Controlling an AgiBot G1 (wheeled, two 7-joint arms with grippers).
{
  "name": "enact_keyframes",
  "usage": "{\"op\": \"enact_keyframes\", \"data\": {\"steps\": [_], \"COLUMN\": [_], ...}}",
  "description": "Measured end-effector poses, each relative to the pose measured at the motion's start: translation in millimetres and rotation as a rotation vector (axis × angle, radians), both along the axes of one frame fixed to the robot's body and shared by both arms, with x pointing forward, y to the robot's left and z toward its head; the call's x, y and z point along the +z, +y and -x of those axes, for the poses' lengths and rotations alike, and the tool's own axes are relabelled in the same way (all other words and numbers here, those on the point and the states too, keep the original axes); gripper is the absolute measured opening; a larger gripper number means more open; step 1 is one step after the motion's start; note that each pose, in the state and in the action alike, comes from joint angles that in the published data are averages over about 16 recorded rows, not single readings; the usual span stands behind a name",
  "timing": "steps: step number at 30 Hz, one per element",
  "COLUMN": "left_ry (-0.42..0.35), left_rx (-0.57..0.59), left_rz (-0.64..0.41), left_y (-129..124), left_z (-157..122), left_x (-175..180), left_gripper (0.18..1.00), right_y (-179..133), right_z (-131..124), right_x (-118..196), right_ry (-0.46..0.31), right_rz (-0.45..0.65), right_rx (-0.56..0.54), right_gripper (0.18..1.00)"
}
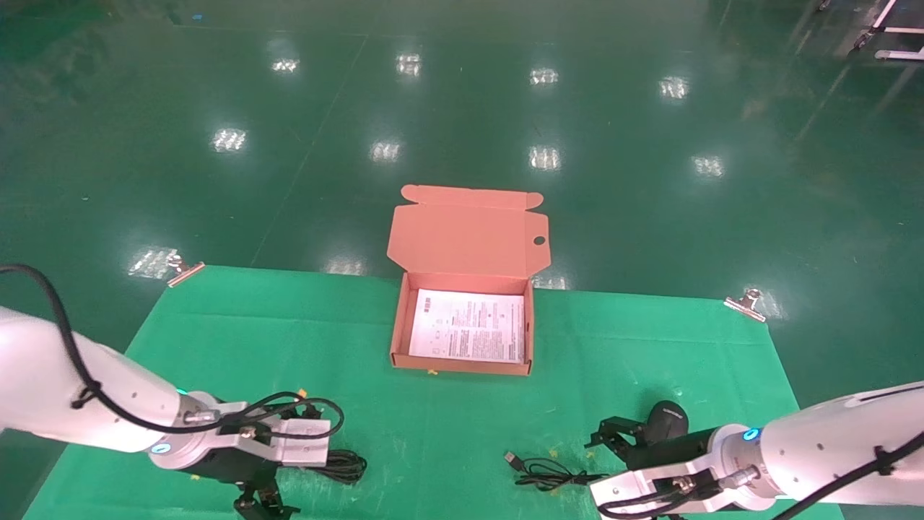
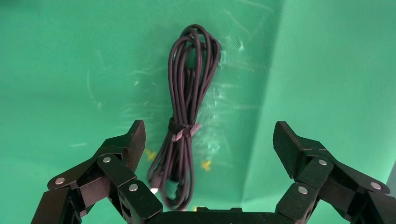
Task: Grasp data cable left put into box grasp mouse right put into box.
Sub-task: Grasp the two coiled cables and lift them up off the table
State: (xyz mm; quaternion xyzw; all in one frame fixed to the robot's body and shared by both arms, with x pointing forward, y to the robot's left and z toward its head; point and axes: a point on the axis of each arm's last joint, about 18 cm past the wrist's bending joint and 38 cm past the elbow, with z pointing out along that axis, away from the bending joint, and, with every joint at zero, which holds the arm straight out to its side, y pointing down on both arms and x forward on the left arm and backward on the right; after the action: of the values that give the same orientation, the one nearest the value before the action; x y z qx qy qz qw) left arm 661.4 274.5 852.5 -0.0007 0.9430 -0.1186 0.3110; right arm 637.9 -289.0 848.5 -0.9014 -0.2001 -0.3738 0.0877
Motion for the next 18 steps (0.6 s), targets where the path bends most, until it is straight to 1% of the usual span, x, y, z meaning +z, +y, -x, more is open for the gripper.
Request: {"op": "enact_keyframes", "data": {"steps": [9,18], "left_ry": [0.026,0.042], "left_rx": [0.048,0.076], "left_rz": [0.047,0.05], "left_y": [6,15], "left_z": [-20,-33], "left_x": [-12,-21], "left_gripper": [1.001,1.001], "right_y": [5,6], "right_z": [-20,-37], "right_x": [-19,-33], "right_ry": [0.028,0.005], "right_rz": [-0.034,-0.019], "right_rx": [-0.048,-0.068], "right_gripper": [1.0,1.0]}}
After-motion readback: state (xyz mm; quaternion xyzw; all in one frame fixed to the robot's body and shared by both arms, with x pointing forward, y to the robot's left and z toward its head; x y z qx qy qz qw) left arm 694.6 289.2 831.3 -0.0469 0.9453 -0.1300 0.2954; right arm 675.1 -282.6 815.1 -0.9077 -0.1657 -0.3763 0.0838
